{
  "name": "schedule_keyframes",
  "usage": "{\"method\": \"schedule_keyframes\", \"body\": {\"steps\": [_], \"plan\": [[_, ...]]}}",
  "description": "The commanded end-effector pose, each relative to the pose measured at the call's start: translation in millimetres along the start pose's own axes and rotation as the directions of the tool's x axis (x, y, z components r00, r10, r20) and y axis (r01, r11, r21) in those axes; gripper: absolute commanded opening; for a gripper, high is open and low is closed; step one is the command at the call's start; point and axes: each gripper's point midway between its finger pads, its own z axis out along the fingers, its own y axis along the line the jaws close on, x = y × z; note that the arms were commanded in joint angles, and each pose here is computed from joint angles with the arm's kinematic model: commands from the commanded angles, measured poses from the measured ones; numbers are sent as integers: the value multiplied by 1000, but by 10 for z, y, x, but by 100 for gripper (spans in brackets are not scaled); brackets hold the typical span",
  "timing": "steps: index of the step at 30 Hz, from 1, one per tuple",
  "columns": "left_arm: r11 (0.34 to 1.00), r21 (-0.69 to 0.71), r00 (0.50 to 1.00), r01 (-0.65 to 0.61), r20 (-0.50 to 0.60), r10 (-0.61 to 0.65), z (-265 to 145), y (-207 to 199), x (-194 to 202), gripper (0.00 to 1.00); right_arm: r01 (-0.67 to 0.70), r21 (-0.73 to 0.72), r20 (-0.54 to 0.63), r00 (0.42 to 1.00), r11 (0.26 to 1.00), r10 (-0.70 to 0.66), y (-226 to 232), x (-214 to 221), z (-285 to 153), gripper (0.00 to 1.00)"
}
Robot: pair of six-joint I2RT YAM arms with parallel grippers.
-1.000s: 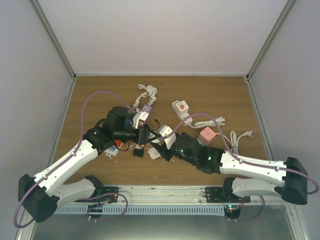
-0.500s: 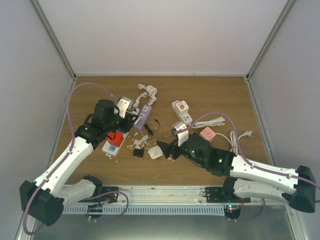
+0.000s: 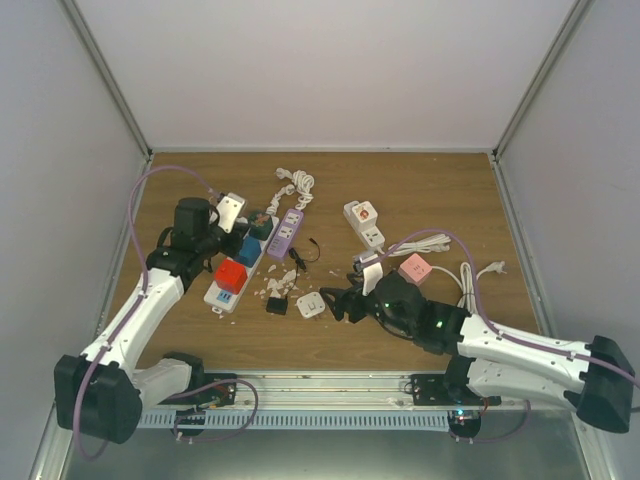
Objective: Insert the plug
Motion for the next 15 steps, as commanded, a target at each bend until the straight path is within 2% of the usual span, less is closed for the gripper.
{"method": "schedule_keyframes", "body": {"steps": [1, 10, 15], "plan": [[999, 17, 999, -39, 39, 38, 45, 9, -81, 28, -36, -23, 7, 999, 999, 36, -2, -2, 22, 88], [999, 7, 997, -52, -56, 52, 242, 71, 292, 28, -25, -20, -3, 1000, 999, 25, -36, 26, 37, 88], [999, 39, 997, -38, -59, 40, 362, 42, 343, 27, -17, -20, -8, 1000, 1000, 17, -32, 26, 54, 88]]}}
